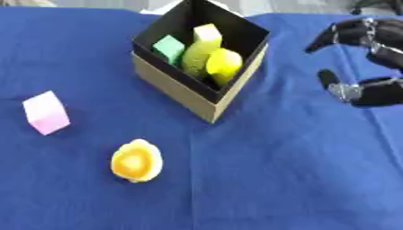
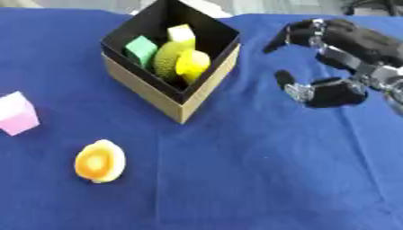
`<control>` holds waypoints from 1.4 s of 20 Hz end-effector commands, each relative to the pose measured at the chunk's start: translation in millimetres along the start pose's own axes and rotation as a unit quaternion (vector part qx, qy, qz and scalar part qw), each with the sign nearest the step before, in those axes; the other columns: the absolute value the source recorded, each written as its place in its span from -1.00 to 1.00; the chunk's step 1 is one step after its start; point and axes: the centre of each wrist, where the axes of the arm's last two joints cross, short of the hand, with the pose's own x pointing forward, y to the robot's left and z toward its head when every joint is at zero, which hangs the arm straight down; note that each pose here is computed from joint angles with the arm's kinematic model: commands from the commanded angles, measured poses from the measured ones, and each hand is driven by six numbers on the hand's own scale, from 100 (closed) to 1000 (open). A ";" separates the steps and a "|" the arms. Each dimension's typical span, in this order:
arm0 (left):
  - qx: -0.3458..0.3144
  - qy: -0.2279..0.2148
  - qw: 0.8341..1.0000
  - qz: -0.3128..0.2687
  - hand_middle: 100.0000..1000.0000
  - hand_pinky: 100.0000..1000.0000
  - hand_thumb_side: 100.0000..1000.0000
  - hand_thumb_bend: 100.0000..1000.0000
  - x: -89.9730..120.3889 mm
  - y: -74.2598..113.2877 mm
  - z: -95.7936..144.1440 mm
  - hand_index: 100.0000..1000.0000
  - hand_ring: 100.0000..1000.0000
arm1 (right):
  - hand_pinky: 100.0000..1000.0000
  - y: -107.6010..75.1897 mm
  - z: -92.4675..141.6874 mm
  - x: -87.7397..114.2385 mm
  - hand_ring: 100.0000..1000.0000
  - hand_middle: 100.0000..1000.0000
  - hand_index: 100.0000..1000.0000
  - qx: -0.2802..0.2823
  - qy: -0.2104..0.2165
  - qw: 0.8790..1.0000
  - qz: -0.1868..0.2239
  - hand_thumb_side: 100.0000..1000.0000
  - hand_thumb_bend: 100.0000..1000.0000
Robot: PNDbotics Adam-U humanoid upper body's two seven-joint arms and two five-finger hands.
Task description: Pick up objects on the table and place them in the box.
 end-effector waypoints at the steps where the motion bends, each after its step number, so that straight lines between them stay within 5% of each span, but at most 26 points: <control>1: -0.068 0.009 0.996 -0.059 0.40 0.64 0.06 -0.81 3.4 15.5 -1.2 0.65 0.53 | 0.63 2.2 9.2 -1.0 0.55 0.40 0.57 0.011 -0.007 0.999 0.033 -0.73 -1.00; 8: -0.215 0.049 0.964 -0.149 0.50 0.72 0.06 -0.62 -11.8 25.5 -13.0 0.76 0.59 | 0.63 42.3 29.2 1.1 0.55 0.39 0.57 0.032 0.000 0.999 0.030 -0.67 -1.00; 16: -0.341 0.042 0.917 -0.204 0.60 0.79 -0.07 -0.41 -16.3 21.4 -29.8 0.84 0.67 | 0.62 56.2 35.4 4.1 0.54 0.38 0.57 0.036 0.004 0.999 0.036 -0.64 -1.00; 23: -0.366 0.026 0.907 -0.207 0.62 0.82 -0.13 -0.24 -13.0 15.4 -36.5 0.82 0.72 | 0.62 62.2 37.3 5.6 0.52 0.36 0.56 0.012 0.011 1.000 0.027 -0.61 -1.00; 28: -0.385 0.019 0.906 -0.177 0.60 0.80 0.05 -0.20 -12.0 7.8 -47.9 0.80 0.72 | 0.62 62.7 35.6 6.2 0.51 0.34 0.55 -0.019 0.016 1.000 0.012 -0.59 -1.00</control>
